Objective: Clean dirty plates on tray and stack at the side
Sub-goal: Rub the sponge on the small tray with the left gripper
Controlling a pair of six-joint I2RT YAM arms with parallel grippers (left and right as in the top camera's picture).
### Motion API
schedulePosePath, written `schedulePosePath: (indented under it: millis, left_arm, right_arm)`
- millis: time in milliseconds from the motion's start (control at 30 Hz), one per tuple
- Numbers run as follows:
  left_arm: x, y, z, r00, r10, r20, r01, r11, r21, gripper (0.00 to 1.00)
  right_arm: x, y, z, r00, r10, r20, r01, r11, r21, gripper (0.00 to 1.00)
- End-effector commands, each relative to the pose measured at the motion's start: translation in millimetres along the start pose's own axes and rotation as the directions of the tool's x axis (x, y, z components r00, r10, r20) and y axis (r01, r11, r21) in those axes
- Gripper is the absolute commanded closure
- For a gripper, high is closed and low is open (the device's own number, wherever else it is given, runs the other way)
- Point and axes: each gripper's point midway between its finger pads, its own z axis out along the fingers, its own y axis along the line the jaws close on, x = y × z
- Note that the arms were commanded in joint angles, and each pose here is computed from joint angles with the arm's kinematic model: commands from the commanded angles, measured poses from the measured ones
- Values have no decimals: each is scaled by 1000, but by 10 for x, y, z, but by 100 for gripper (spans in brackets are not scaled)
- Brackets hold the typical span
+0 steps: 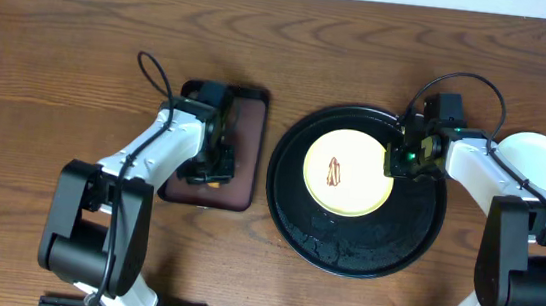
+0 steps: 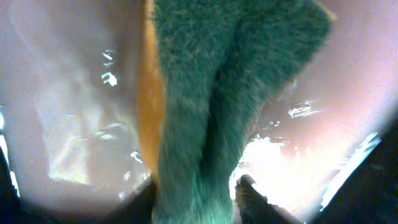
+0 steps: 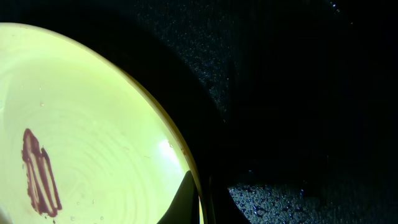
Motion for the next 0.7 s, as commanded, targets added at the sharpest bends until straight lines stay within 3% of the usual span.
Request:
schedulePosePath:
  millis: [0,133,333,400,500,533,667]
  left_arm:
    - [-163,58,-174,995,49,90,-43,997,-63,44]
    - [-393,56,-191,981,52,187,-38,996,-81,40]
    - [-601,-119,-2,971,73,228,-68,997,-31,44]
    - [-580,-238,114,972,114,206,-116,993,-3,53]
    - [-518,-275,213,976,132,175,-132,991,-14,78]
    - [-512,-258,218,975,136,173,-133,991,-31,92]
    - [-549,-226,60,971,127,204,-122,992,-35,93]
  right_arm:
    - [205,-132,228,996,35,-76,-30,998,63,99]
    - [205,-132,228,996,36,-76,-31,998,63,99]
    - [204,-132,228,996,41,-75,-37,997,63,99]
    - [205,-132,228,996,42,-75,-37,997,63,99]
    - [205,-132,228,996,42,-75,-37,997,63,99]
    - [205,-132,228,996,42,-75,-37,997,63,99]
    - [212,-132,228,996,42,-78,-37,997,63,99]
